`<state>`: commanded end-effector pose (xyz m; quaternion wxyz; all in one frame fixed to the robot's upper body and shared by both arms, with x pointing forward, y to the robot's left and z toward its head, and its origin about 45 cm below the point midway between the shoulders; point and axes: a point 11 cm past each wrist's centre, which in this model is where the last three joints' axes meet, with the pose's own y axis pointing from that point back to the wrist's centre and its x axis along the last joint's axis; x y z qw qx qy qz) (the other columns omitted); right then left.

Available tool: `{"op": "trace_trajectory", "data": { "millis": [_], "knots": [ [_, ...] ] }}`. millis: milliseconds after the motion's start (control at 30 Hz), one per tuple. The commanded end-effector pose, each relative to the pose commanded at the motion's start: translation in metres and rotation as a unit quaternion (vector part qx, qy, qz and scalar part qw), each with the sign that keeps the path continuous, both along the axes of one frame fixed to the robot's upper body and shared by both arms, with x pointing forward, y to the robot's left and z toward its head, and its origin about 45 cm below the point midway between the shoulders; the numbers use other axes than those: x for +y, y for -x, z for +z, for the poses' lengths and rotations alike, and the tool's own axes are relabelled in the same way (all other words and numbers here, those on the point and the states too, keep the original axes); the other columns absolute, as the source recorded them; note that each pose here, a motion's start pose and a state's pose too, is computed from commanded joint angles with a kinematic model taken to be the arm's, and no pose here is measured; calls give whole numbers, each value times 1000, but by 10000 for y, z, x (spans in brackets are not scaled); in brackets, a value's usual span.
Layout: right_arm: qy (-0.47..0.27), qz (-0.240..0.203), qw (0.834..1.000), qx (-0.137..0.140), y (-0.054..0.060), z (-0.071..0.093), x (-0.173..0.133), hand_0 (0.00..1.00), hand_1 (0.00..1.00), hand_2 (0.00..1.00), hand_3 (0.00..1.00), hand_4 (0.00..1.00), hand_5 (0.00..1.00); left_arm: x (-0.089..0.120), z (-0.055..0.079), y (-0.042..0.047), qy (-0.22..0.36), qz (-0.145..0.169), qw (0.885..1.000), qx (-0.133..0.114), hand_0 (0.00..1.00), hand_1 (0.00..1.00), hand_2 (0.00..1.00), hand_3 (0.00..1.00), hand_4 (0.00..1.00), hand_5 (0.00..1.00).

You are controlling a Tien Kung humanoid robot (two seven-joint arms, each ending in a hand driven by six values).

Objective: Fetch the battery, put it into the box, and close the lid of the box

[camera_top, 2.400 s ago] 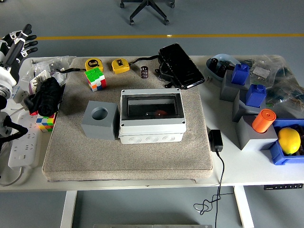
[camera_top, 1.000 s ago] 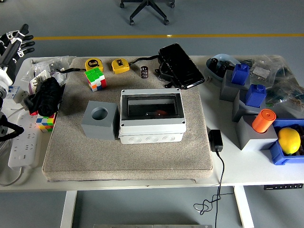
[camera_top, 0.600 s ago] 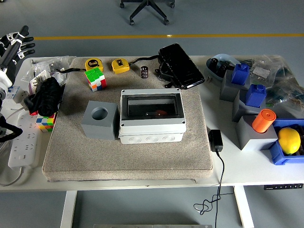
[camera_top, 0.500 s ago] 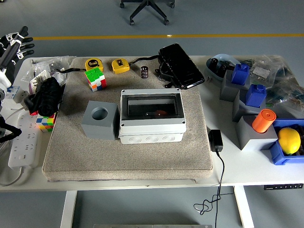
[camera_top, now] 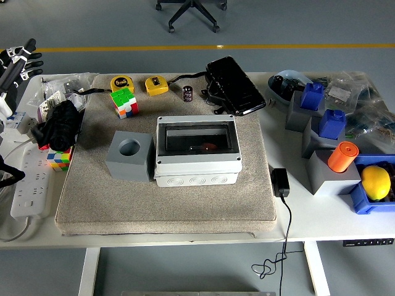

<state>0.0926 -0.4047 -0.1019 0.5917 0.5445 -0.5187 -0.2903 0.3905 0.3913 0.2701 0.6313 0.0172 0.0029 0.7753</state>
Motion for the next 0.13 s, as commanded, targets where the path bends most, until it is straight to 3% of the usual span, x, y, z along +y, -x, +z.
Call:
{"op": "trace_trajectory", "data": {
  "millis": [133],
  "knots": [
    [-2,6,1000,5,10,-12,31,713,676,678,642,998,575,14,-2,10,-2,1,1000,1,600,624,600,562,958,571]
  ]
}}
